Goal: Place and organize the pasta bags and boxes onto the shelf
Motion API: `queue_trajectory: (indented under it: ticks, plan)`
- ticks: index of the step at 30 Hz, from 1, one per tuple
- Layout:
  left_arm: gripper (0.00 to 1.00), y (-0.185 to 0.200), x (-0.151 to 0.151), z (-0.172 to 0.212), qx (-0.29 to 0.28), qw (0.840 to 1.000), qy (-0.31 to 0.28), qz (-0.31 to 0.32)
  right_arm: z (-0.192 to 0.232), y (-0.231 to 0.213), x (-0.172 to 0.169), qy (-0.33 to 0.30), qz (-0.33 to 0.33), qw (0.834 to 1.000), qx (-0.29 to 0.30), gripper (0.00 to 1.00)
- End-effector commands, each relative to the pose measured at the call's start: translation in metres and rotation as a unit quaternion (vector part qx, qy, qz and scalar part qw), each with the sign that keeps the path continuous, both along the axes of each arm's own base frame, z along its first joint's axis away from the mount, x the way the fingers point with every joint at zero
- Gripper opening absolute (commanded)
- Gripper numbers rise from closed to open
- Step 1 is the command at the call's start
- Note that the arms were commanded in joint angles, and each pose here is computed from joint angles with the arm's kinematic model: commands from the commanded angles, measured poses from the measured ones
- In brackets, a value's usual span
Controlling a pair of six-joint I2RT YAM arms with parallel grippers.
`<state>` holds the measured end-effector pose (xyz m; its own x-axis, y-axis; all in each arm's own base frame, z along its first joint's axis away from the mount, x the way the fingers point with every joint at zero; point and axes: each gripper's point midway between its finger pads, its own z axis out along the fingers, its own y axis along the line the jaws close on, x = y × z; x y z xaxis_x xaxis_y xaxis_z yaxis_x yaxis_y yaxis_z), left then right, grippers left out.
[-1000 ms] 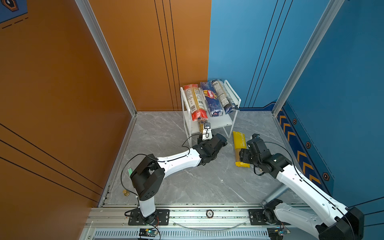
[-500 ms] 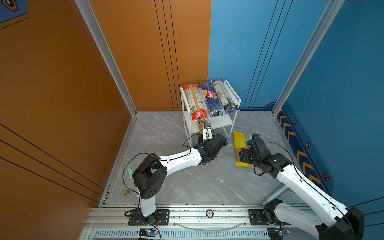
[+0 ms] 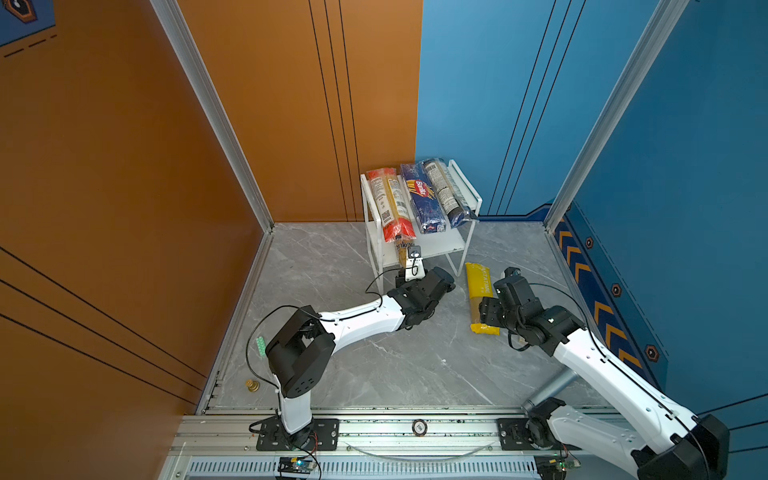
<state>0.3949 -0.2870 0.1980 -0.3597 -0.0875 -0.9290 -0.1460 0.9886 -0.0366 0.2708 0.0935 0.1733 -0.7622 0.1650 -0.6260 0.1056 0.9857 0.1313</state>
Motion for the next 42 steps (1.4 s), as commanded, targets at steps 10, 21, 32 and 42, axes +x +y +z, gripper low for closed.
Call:
queue_trajectory:
  ticks: [10, 21, 32, 42]
  plan:
    - [0.00, 0.0047, 0.0137, 0.0311, -0.042, 0.996, -0.053, 0.049, 0.0079, -0.0012, -0.0004, 0.003, 0.002, 1.000, -0.013, 0.74]
    - [0.13, 0.0054, 0.0130, 0.0323, -0.041, 0.997, -0.053, 0.047, 0.0073, -0.0028, -0.0018, 0.003, 0.001, 1.000, -0.014, 0.74]
    - [0.24, 0.0055, 0.0128, 0.0331, -0.041, 0.997, -0.052, 0.045, 0.0084, -0.0036, -0.0022, 0.001, 0.001, 1.000, -0.014, 0.75]
    - [0.35, 0.0056, 0.0124, 0.0328, -0.041, 0.997, -0.052, 0.046, 0.0082, -0.0038, -0.0025, 0.001, 0.001, 1.000, -0.014, 0.75]
